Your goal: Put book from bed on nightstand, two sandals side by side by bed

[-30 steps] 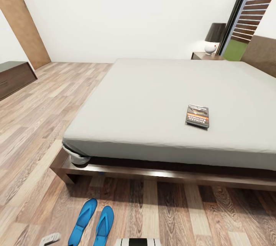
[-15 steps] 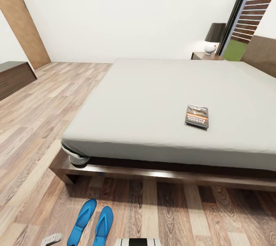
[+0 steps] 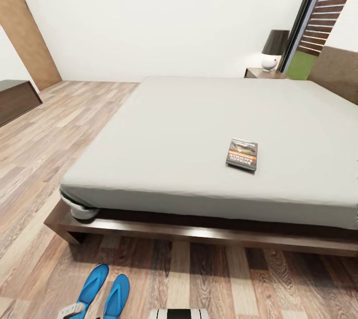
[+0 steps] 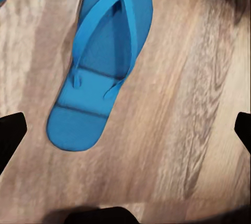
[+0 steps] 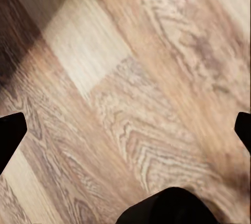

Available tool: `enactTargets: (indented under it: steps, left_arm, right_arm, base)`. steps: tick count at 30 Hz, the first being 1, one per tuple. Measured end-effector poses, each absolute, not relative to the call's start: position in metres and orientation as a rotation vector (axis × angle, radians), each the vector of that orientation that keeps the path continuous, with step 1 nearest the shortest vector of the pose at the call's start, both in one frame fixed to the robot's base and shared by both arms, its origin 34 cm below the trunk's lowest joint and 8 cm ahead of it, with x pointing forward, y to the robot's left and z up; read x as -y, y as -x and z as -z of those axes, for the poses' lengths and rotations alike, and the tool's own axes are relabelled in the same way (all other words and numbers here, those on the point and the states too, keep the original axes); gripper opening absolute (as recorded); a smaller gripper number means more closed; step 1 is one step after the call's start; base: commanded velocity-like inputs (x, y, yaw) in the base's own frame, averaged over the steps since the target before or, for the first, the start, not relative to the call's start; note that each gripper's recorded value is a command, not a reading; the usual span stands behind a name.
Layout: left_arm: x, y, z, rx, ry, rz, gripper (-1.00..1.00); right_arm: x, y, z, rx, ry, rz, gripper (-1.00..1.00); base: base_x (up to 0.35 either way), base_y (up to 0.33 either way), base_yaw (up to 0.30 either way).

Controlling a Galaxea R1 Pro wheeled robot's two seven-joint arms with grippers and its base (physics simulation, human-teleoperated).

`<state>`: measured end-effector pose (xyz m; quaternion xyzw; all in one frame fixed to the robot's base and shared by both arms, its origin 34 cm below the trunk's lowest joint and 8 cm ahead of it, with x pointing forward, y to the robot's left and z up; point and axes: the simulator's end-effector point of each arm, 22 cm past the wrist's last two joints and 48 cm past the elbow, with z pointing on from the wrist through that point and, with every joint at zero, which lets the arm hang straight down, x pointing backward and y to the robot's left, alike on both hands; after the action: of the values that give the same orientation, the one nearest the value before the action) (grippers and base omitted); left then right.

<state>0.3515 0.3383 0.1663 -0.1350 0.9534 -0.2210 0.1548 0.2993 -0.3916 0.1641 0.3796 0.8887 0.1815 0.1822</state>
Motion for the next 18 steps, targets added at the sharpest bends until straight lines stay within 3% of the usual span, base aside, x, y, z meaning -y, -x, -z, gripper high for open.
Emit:
enactTargets:
  steps: [18]
  left_arm:
    - [-0.322,-0.352,-0.165,-2.727,0.391,0.664,1.00]
  right_arm:
    - [0.397,-0.293,-0.159,-2.532,-1.090,-0.457,1.00]
  base:
    - [0.061,-0.253,0.000]
